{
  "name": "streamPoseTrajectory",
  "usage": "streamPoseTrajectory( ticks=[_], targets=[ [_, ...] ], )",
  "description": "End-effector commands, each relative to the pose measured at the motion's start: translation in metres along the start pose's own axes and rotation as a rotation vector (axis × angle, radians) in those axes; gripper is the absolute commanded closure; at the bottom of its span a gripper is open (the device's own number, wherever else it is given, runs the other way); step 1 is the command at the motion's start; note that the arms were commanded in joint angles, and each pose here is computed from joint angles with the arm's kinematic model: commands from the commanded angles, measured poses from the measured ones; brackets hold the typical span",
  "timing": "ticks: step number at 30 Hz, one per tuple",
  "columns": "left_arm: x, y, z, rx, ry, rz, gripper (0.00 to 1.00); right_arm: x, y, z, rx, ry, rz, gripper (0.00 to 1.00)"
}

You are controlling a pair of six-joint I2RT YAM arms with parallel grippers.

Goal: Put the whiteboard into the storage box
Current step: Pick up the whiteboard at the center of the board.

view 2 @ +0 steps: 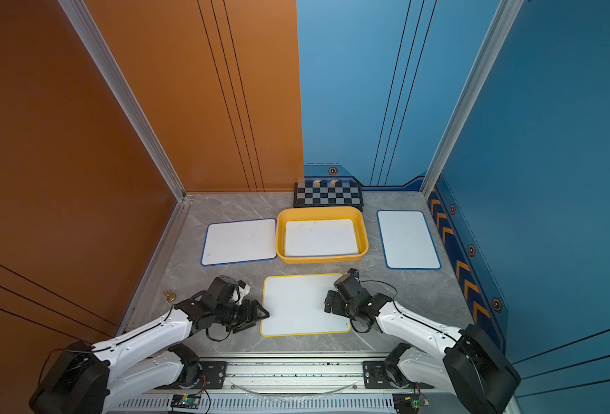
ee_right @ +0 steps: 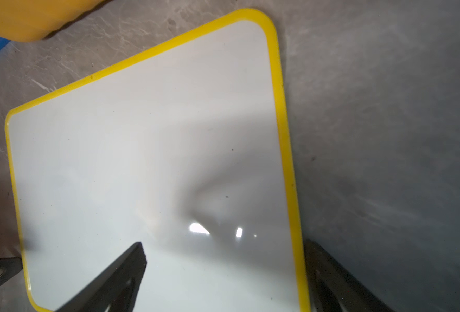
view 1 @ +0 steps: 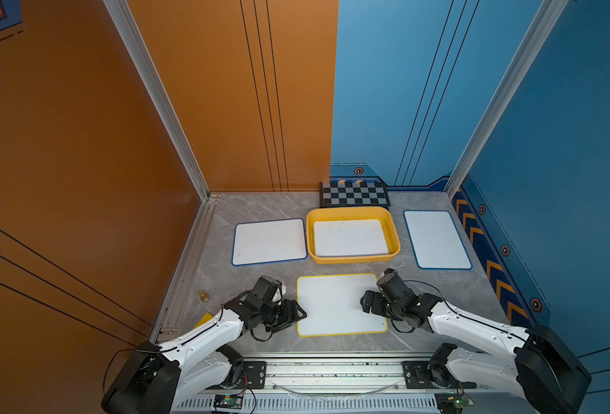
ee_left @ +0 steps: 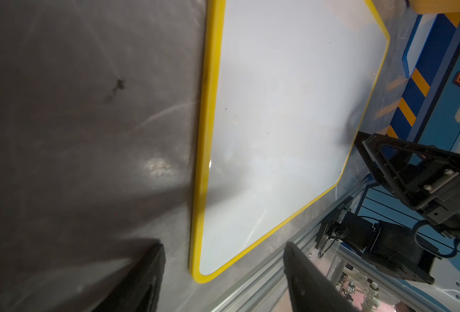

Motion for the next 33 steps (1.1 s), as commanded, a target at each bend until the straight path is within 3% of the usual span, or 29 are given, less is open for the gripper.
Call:
streamPoseTrajectory(
  ticks=[1, 9, 15, 24, 33],
  targets=[
    [0.000, 0.014, -0.006, 0.109, 0.002, 0.014, 0.29, -0.055, -0.036, -0.011, -0.103, 0.254, -0.044, 0.07],
    [0.000, -0.007, -0.024, 0.151, 0.067, -0.038, 0.28, -0.052, -0.036, -0.010, -0.098, 0.243, -0.045, 0.06],
    [0.004, -0.025, -0.034, -0.089, 0.075, 0.020, 0.29, -0.062, -0.040, -0.016, -0.083, 0.264, -0.049, 0.06],
    [0.001, -0.052, -0.030, -0.215, 0.130, -0.057, 0.29, -0.068, -0.022, -0.021, 0.068, 0.286, -0.055, 0.07],
    [0.011, -0.071, -0.008, -0.354, 0.088, -0.072, 0.33, -0.055, -0.005, -0.003, 0.184, 0.232, -0.102, 0.07]
  ],
)
Point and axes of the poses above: each gripper's point midway between its finger pads, its own z axis back along the fingers, its own y axis along the line the jaws close on, x = y × z, the point moved 4 cm from there along z, back along the fingers, and after that the axes turned 9 degrees about z, right-handed, at the moved point
